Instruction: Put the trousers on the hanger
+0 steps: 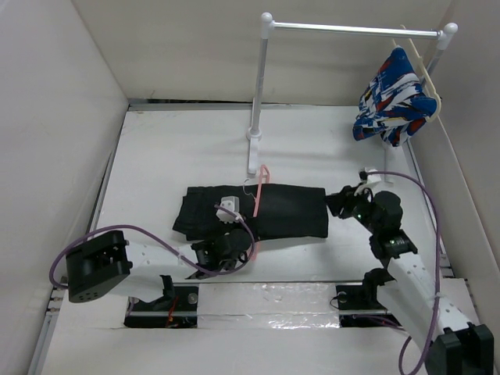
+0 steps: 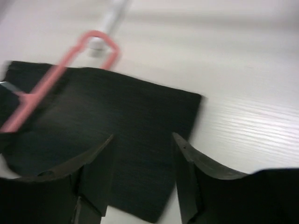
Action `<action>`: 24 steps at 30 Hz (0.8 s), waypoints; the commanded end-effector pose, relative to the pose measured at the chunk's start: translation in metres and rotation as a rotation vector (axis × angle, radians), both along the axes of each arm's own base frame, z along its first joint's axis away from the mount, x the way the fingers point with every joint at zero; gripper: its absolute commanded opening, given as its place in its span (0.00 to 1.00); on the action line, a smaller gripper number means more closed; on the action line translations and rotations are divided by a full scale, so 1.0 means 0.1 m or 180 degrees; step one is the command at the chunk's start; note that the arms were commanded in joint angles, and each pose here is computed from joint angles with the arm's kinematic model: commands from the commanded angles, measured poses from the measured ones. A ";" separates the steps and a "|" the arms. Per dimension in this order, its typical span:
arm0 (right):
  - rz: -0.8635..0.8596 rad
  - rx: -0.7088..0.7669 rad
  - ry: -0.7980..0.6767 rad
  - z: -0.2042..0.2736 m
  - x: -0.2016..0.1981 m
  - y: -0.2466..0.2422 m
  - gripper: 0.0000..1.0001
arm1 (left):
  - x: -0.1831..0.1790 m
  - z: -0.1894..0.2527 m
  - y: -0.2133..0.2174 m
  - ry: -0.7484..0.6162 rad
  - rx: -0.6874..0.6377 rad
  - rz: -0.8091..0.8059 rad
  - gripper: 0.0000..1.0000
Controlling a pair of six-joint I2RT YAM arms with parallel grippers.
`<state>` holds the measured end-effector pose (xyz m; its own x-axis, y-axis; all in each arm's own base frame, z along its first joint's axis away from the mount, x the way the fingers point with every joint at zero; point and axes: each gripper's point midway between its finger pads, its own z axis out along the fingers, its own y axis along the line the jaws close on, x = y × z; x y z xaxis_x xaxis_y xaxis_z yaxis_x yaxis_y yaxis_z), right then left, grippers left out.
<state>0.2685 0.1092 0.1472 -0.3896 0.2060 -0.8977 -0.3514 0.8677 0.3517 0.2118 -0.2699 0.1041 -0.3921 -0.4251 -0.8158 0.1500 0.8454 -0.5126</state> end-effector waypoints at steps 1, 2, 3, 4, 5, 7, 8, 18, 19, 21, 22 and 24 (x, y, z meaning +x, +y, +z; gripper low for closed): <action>0.0480 0.0518 -0.0424 0.58 -0.12 0.52 0.10 | 0.03 0.63 -0.23 -0.0354 -0.0477 0.0076 0.00; 0.0741 0.0724 -0.0245 0.48 -0.30 0.82 0.00 | 0.02 0.66 -0.27 -0.0381 -0.0507 0.0057 0.00; 0.0831 0.0820 -0.0239 0.50 -0.36 0.95 0.00 | 0.02 0.68 -0.29 -0.0396 -0.0514 0.0039 0.00; 0.0789 0.0909 -0.0339 0.58 -0.34 1.03 0.00 | -0.01 0.73 -0.35 -0.0421 -0.0519 -0.0011 0.00; 0.0804 0.0937 -0.0232 0.53 -0.34 1.15 0.00 | 0.00 0.72 -0.36 -0.0417 -0.0483 -0.0015 0.00; 0.0892 0.0912 -0.0172 0.53 -0.41 1.38 0.18 | -0.07 0.74 -0.41 -0.0420 -0.0483 -0.0060 0.00; 0.0882 0.0920 -0.0097 0.52 -0.41 1.44 0.29 | -0.07 0.76 -0.40 -0.0433 -0.0523 -0.0034 0.00; 0.1087 0.1265 0.0133 0.38 -0.48 1.97 0.65 | -0.15 0.74 -0.41 -0.0416 -0.0519 -0.0084 0.00; 0.1069 0.1226 0.0173 0.31 -0.48 1.99 0.64 | -0.18 0.72 -0.42 -0.0410 -0.0515 -0.0103 0.00; 0.1055 0.1225 0.0170 0.33 -0.45 2.02 0.63 | -0.21 0.74 -0.43 -0.0427 -0.0578 -0.0120 0.00; 0.1048 0.1261 0.0148 0.35 -0.44 2.02 0.60 | -0.21 0.74 -0.44 -0.0428 -0.0589 -0.0135 0.00; 0.0960 0.1327 0.0108 0.37 -0.41 1.98 0.54 | -0.21 0.73 -0.45 -0.0421 -0.0552 -0.0147 0.00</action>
<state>0.2146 0.2980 0.1389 -0.5970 0.2905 -0.7478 -0.5144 0.5768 0.6346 0.1961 -0.2906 0.1301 -0.3210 -0.3850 -0.8653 0.2155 0.8600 -0.4626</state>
